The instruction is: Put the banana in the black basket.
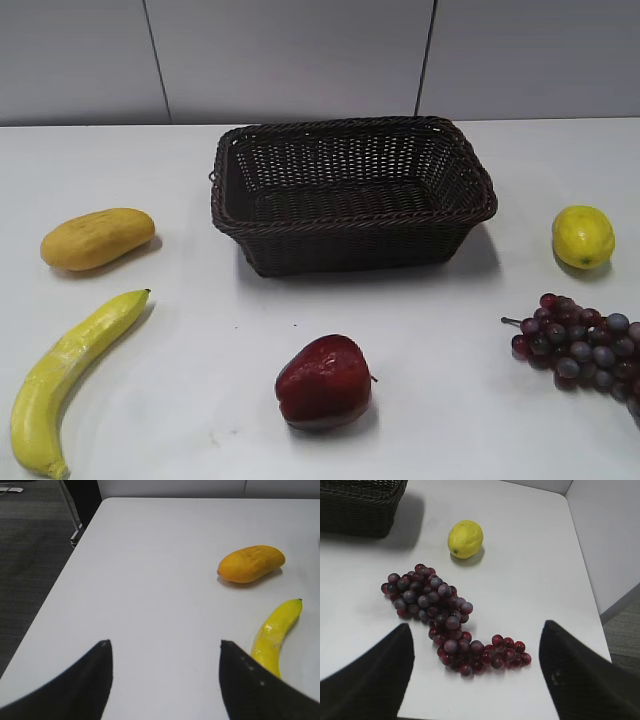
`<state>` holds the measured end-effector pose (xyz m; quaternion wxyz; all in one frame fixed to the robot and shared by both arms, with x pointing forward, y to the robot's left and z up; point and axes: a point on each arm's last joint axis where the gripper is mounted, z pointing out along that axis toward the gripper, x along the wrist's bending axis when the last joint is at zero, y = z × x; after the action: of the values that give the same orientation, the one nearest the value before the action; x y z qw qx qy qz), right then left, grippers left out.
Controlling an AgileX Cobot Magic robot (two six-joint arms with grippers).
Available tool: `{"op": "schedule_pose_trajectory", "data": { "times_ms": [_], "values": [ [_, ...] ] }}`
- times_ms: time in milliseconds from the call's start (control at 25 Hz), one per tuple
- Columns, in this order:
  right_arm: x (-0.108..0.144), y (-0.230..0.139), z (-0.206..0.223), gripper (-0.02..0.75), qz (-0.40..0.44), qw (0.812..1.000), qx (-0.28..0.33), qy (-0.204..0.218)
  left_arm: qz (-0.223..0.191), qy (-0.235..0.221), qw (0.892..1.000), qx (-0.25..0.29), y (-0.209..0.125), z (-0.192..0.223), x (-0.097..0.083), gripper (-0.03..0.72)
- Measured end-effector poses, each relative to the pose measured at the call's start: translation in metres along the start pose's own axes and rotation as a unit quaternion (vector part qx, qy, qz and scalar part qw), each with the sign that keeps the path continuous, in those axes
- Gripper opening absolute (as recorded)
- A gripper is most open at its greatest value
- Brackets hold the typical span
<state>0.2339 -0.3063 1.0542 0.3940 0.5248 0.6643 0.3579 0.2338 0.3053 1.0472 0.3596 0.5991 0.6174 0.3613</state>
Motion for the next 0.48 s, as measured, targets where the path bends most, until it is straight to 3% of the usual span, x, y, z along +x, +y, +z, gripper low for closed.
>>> {"op": "schedule_pose_trajectory", "data": {
  "times_ms": [480],
  "values": [
    [0.0000,0.0000,0.0000,0.593,0.000,1.000,0.000,0.000,0.000,0.000,1.000,0.000,0.0000,0.0000,0.0000,0.492]
  ]
}}
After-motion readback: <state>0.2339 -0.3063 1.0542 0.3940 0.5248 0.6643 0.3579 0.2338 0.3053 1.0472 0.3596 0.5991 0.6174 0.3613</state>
